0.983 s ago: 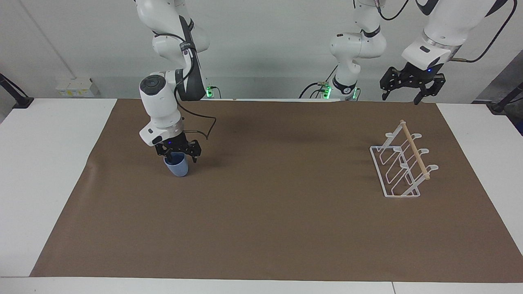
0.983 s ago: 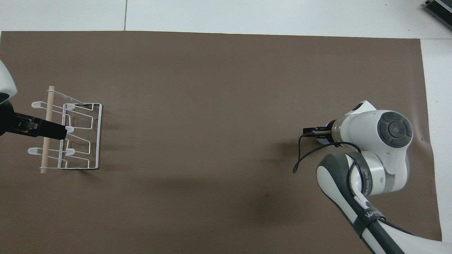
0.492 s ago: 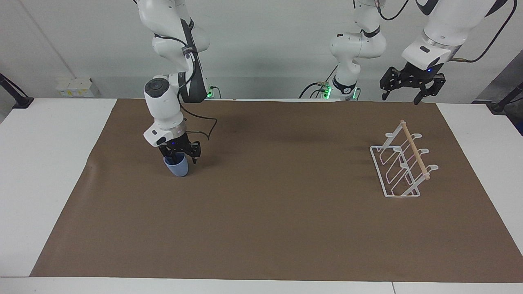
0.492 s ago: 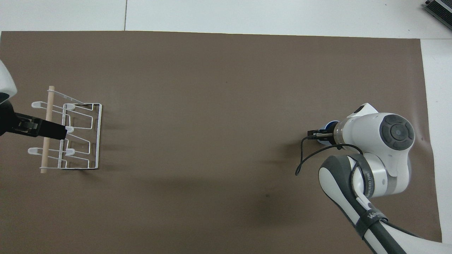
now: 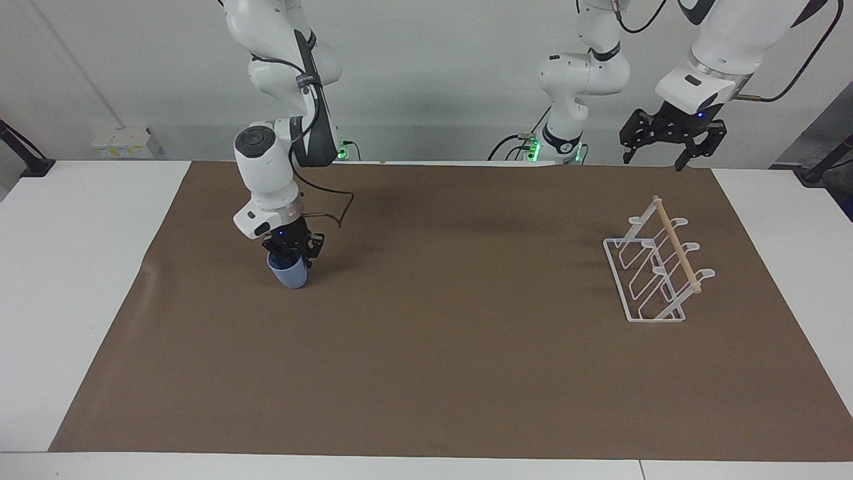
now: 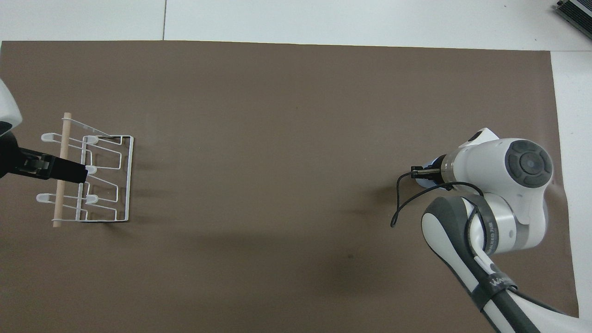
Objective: Hang cup on cup holder
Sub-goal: 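Lower the right gripper over the blue cup and close on it, then lift the blue cup with the right gripper toward the cup rack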
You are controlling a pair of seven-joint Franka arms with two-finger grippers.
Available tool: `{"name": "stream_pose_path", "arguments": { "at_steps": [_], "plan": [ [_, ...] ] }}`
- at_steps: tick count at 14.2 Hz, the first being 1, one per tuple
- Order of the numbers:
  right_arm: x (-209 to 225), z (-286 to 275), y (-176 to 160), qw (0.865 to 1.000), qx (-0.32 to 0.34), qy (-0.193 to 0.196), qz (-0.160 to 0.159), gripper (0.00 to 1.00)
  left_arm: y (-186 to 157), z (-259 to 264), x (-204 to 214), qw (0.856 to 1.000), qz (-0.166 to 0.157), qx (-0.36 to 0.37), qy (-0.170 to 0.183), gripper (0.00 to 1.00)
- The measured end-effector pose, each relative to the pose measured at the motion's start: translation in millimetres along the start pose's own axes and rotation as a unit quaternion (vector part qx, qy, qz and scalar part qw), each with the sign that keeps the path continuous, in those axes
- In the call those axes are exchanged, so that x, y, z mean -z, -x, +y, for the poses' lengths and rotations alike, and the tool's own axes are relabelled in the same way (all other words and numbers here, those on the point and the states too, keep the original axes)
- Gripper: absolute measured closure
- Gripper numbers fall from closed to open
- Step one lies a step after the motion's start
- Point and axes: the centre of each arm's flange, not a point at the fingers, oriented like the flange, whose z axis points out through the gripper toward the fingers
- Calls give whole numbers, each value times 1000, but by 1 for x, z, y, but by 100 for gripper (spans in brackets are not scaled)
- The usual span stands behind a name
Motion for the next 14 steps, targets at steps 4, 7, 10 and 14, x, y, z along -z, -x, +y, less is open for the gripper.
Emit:
{"name": "stream_pose_path", "arguments": {
  "at_steps": [4, 7, 10, 14],
  "plan": [
    [76, -1, -17, 1000, -1, -2, -14, 96, 0, 0, 0, 1000, 0, 0, 0, 0],
    [131, -6, -18, 1000, 5, -2, -27, 96, 0, 0, 0, 1000, 0, 0, 0, 0],
    [158, -29, -13, 999, 15, -30, -39, 96, 0, 0, 0, 1000, 0, 0, 0, 0],
    [169, -69, -7, 985, -5, -166, -53, 96, 0, 0, 0, 1000, 0, 0, 0, 0]
  ]
}}
